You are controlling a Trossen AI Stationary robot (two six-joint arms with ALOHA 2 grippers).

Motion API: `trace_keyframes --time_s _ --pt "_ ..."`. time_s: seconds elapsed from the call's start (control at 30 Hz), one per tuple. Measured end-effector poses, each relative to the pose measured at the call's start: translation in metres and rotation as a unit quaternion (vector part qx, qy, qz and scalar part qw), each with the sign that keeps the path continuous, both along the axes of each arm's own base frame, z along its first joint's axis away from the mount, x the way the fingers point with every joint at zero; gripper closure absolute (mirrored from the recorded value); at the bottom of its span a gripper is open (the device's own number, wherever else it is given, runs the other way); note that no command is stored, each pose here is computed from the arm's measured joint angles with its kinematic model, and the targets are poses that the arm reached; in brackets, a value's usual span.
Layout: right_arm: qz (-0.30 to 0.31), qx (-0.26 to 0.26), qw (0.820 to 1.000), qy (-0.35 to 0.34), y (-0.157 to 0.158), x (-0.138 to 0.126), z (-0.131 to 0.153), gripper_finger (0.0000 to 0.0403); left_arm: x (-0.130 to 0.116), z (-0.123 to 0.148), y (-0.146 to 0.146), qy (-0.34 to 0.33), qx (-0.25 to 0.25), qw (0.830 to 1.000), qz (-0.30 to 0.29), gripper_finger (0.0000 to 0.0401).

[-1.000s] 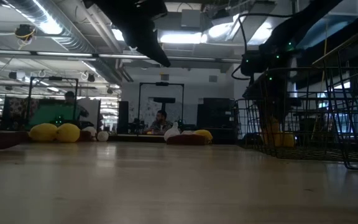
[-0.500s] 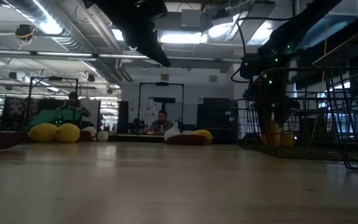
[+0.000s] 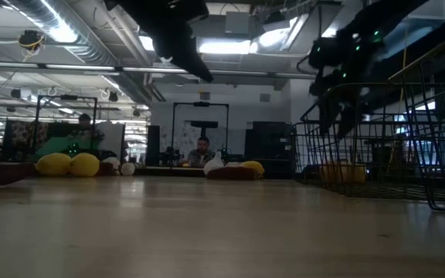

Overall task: Sort produce into baskets
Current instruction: Put the white garlic into the middle wire basket

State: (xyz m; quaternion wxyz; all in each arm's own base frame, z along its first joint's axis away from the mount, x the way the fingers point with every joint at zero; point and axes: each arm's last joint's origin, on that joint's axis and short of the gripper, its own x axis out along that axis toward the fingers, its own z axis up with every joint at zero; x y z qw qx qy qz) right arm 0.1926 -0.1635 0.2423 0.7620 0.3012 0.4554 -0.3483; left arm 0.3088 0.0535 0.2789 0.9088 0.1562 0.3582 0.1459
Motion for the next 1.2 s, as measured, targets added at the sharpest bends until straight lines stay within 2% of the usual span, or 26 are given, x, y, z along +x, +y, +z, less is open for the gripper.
trace_keyframes --time_s 0.3,0.57,0.73,1.03,1.2 --pt "0.024 -0.068 0.996 -0.059 0.016 -0.018 0.037 0.0095 -0.003 0.0 0.012 0.003 -0.001 1.0 0.02 0.0121" --pt "0.046 -0.145 0.983 -0.102 0.019 -0.023 0.052 0.0095 -0.008 -0.003 0.048 -0.011 -0.026 0.996 0.08 0.0121" --pt "0.044 -0.161 0.98 -0.112 0.017 -0.021 0.054 0.0095 -0.008 -0.015 0.072 -0.014 -0.059 0.992 0.108 0.0121" --pt "0.033 -0.155 0.98 -0.118 0.016 -0.021 0.054 0.0095 0.005 -0.053 0.114 -0.008 -0.067 0.988 0.142 0.0121" --pt "0.031 -0.158 0.98 -0.116 0.016 -0.021 0.054 0.0095 0.009 -0.065 0.141 -0.011 -0.094 0.982 0.164 0.0121"
